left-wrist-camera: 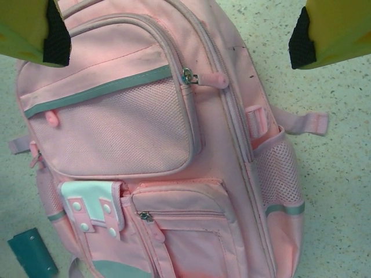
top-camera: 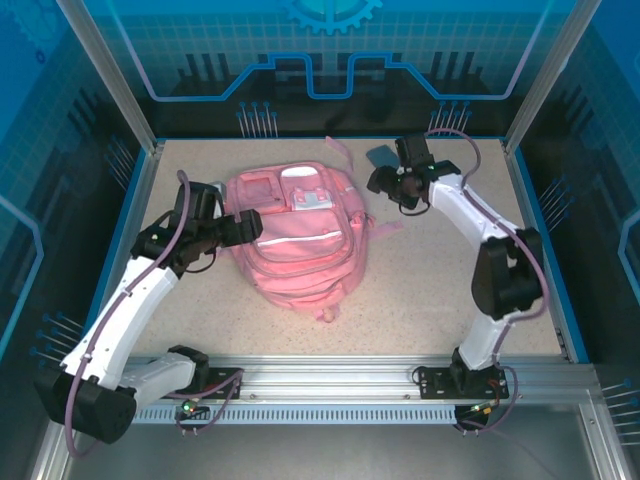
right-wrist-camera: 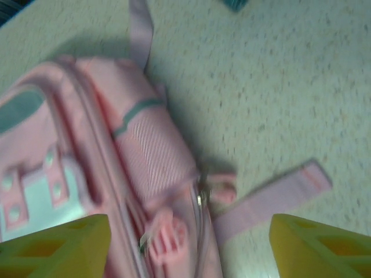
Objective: Pack the student bag
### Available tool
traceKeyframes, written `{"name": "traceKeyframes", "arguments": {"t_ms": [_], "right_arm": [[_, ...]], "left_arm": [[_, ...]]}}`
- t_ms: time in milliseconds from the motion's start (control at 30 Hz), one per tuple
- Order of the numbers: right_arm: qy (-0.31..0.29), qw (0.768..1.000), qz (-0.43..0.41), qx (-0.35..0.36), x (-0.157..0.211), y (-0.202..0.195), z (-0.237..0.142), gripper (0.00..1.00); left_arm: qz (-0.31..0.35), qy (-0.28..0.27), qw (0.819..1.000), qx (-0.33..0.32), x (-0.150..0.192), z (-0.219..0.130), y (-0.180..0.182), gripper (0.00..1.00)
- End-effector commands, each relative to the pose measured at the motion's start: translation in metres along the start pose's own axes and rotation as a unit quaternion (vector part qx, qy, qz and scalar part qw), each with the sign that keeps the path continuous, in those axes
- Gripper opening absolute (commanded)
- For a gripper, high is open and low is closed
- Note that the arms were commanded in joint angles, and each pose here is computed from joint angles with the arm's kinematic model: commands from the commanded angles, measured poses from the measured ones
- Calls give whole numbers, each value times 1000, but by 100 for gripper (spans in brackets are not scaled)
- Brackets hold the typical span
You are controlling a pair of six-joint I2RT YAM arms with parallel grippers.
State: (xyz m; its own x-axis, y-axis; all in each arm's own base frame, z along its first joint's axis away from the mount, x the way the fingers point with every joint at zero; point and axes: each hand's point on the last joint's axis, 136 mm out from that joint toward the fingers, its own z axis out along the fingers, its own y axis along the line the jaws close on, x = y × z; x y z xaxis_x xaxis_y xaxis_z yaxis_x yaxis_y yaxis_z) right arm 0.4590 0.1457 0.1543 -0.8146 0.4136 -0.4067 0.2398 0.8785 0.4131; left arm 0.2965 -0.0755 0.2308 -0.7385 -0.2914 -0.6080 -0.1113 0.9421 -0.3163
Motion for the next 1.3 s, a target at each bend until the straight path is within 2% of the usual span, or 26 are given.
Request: {"name": "traceKeyframes", "arguments": {"t_ms": [0, 100, 267, 467, 867, 1033, 1267], "right_arm": [[-7, 1000, -1, -19, -28, 9, 28, 68], [-16, 999, 0, -37, -48, 17, 56, 65], [-30, 999, 2, -15, -78, 15, 96, 64], [-33, 999, -3, -4, -91, 10, 142, 60], [-63, 998, 19, -25, -121, 5, 160, 61], [-49, 998, 41, -6, -123, -10, 173, 62], [-14, 995, 95, 22, -111, -41, 193, 70]], "left_arm": [[-25, -18, 999, 38, -6, -7, -10, 99], [-29, -23, 998, 57, -8, -8, -16, 99], [-34, -17, 997, 66, -6, -7, -19, 99], [-37, -12, 997, 67, -3, -4, -18, 99], [-34, -5, 997, 67, -1, 0, -18, 99], [-36, 1, 997, 66, 1, 3, -18, 99], [-36, 4, 997, 65, 2, 4, -17, 99]]}}
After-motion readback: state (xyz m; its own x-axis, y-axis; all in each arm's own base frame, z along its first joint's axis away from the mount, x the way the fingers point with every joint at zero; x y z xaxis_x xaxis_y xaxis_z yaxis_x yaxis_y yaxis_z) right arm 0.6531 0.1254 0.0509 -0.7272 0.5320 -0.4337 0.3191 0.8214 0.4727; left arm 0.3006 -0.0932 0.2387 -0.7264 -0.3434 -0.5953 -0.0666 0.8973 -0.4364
